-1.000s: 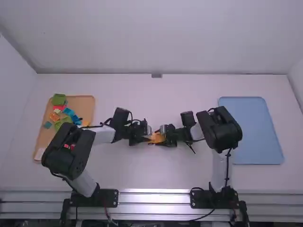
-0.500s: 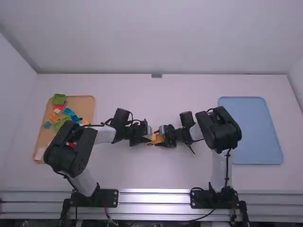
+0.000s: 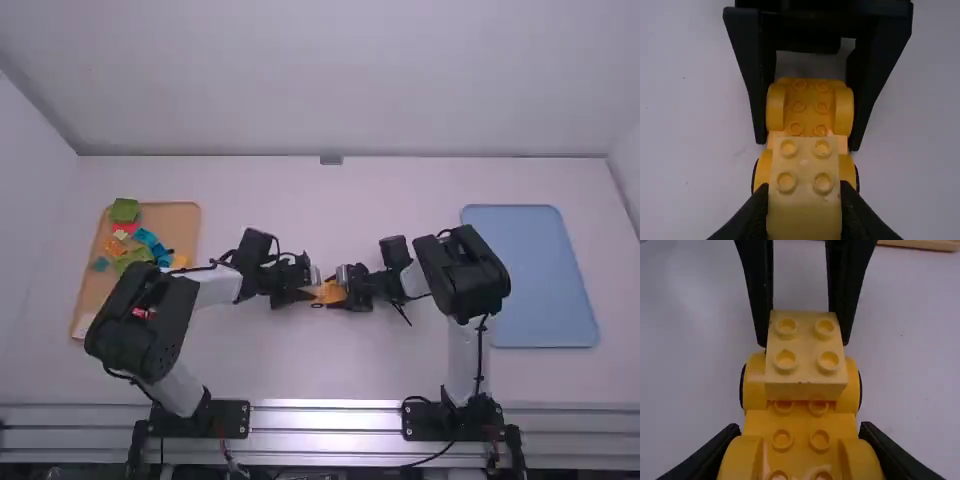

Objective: Assemble lego blocks to make yellow taxi

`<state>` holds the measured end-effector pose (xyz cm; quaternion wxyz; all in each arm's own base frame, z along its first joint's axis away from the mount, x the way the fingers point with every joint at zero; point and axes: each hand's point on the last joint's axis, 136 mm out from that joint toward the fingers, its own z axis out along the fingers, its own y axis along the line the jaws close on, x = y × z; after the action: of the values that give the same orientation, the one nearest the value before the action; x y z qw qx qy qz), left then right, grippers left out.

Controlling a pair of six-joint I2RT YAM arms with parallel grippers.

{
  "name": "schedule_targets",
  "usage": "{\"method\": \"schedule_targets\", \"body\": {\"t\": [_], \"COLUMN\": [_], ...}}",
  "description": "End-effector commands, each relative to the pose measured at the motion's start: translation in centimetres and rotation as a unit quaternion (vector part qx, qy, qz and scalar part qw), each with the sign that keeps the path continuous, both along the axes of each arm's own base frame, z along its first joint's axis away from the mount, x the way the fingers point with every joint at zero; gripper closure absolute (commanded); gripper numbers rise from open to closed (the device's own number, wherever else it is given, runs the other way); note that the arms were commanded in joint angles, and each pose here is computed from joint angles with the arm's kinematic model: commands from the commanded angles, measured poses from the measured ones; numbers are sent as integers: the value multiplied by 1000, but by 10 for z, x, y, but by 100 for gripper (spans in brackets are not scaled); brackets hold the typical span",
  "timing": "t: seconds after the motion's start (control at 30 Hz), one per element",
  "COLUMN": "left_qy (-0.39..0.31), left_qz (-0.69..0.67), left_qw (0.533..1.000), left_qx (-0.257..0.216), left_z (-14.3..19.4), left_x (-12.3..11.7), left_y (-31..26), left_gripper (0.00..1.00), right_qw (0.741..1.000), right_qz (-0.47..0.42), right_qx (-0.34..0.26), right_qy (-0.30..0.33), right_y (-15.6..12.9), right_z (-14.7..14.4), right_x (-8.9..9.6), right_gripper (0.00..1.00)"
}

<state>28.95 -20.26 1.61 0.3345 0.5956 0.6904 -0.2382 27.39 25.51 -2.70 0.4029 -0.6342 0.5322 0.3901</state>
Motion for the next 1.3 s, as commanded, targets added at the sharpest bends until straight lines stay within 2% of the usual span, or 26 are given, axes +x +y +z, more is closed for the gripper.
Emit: {"method": "schedule_targets", "body": {"t": [0.0, 0.2, 0.5, 0.7, 1.27], "left_qy": [5, 0, -17, 5, 14], "left_qz": [2, 2, 2, -14, -16], "left_qw": [1000, 1000, 1000, 1000, 1000], "left_qx": [2, 1, -5, -18, -16], "left_z": [-4, -4, 0, 1, -1], "left_x": [-2, -1, 5, -7, -11], "left_y": [0, 0, -2, -7, -8], "left_gripper": [89, 84, 85, 84, 83], "right_qw": [1000, 1000, 1000, 1000, 1000], "right_qz": [-4, -3, -2, -1, -1], "right_qx": [-15, -14, -15, -17, -17], "right_qy": [3, 5, 9, 11, 10], "right_y": [-2, -1, -2, -2, -2], "right_z": [-9, -9, -9, -10, -10], "right_x": [-2, -2, -4, -5, -5], "right_gripper": [45, 45, 45, 44, 44]}}
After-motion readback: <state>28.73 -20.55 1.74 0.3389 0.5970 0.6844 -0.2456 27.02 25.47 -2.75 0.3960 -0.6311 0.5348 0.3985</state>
